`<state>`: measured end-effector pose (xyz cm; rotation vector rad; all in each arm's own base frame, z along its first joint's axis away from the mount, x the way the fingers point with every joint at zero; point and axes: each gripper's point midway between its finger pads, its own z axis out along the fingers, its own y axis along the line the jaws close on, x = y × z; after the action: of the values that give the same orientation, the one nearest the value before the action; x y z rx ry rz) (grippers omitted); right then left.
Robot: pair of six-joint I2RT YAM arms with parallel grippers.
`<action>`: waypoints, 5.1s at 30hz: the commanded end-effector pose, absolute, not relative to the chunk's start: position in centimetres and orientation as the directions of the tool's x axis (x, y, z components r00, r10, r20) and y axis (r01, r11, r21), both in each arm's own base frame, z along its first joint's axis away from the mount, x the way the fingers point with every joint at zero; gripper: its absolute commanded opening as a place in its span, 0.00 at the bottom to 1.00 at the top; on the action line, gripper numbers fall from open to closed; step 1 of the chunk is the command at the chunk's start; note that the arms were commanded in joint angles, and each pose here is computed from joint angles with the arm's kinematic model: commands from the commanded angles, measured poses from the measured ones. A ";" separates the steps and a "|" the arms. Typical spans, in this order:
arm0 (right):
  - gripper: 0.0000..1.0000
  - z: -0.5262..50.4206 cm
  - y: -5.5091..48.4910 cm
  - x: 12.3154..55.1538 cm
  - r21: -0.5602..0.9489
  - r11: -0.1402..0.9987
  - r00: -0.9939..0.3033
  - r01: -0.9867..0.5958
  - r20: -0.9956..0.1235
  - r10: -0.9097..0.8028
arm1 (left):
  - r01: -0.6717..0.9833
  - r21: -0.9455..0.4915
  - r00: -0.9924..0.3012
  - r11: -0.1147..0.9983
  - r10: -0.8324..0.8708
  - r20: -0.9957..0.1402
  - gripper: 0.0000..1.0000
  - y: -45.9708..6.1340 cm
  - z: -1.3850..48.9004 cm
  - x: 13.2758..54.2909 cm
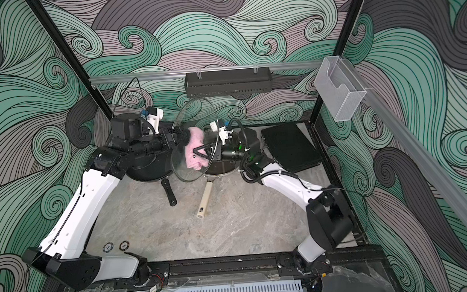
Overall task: Wipe the pot lid with a cloth
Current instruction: Wipe the pot lid.
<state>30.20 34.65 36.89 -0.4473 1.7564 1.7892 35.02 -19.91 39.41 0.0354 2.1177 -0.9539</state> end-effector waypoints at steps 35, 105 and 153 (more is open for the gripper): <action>0.00 38.5 44.6 38.0 0.763 -0.106 -0.770 -0.638 -0.630 0.098 | 0.552 -0.615 -0.542 0.564 -0.318 -0.778 0.00 -22.1 48.4 33.0; 0.00 25.0 31.8 23.1 0.481 0.750 -0.857 -0.454 -0.466 -0.220 | 0.427 -0.068 -0.536 0.902 0.193 -0.822 0.00 -22.2 35.2 33.0; 0.00 26.5 26.0 26.8 0.614 0.721 -0.894 -0.321 -0.447 -0.016 | 0.408 0.034 -0.484 0.912 0.247 -0.839 0.00 -23.7 37.6 32.2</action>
<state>28.59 25.87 27.41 -0.3038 2.4767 0.9727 29.35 -22.37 29.62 0.6934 2.3247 -0.0689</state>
